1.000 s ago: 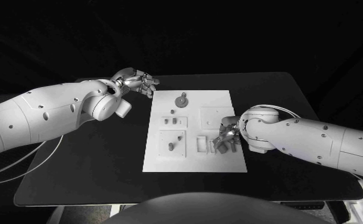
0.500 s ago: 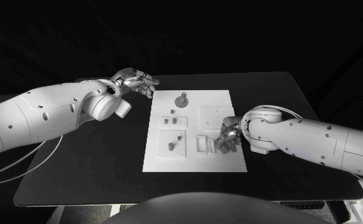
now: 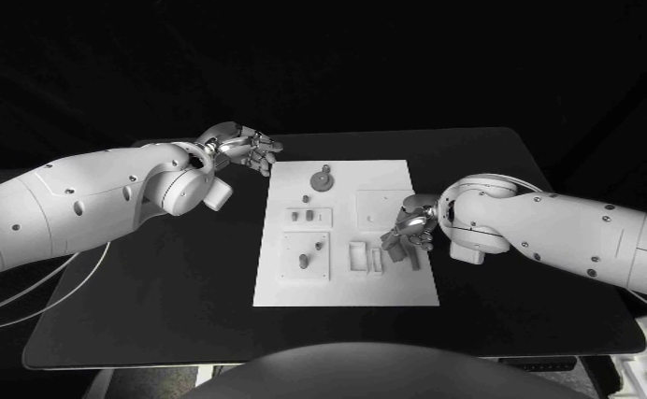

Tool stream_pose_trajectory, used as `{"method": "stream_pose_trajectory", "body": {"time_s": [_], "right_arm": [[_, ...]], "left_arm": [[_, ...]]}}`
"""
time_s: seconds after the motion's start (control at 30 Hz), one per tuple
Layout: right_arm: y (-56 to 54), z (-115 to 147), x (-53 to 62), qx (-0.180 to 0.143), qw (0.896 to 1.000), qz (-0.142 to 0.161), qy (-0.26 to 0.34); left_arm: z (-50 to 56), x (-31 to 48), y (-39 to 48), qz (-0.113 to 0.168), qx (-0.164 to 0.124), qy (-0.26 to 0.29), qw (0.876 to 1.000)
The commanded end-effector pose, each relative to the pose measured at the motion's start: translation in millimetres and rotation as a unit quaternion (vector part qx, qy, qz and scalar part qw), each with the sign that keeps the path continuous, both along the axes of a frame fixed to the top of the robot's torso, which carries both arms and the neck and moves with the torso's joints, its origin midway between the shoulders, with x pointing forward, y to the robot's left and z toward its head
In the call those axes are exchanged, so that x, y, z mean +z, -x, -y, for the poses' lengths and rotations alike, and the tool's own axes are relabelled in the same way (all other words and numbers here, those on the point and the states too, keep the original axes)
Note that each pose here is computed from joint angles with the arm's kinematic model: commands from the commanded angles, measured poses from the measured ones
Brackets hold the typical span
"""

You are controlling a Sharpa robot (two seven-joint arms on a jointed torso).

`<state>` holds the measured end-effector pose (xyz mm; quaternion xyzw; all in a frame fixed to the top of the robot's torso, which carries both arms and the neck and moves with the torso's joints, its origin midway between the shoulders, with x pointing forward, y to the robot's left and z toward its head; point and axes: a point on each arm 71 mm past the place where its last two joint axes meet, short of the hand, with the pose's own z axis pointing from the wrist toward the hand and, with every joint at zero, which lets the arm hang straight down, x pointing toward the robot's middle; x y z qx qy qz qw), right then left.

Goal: Assemble the parts on the task board

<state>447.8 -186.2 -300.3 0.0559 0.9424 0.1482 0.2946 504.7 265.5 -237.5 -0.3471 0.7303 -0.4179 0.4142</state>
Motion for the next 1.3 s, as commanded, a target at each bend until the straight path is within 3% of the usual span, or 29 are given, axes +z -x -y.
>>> {"method": "stream_pose_trajectory", "body": {"time_s": [0.03,0.3,0.47,0.63,1.1,1.3], "right_arm": [[1.3,-9,1.8,-0.026,0.998,-0.033,-0.04],[-1.4,-30,2.8,-0.039,0.995,-0.067,-0.068],[-0.8,-40,1.7,-0.034,0.995,-0.07,-0.069],[3.1,-46,-7.6,-0.024,0.995,-0.078,-0.056],[-1.6,-47,-10.1,0.008,1.0,-0.02,-0.006],[-3.3,-47,-11.1,0.01,1.0,-0.02,0.001]], "left_arm": [[3.5,0.6,0.6,-0.002,-0.012,0.0,1.0],[3.6,0.6,0.6,-0.002,-0.011,-0.001,1.0],[5.0,0.7,0.7,-0.002,-0.012,0.0,1.0],[5.8,0.6,0.5,-0.002,-0.013,0.0,1.0],[6.0,0.6,0.8,-0.003,-0.014,0.0,1.0],[5.1,0.5,0.6,-0.003,-0.012,-0.001,1.0]]}}
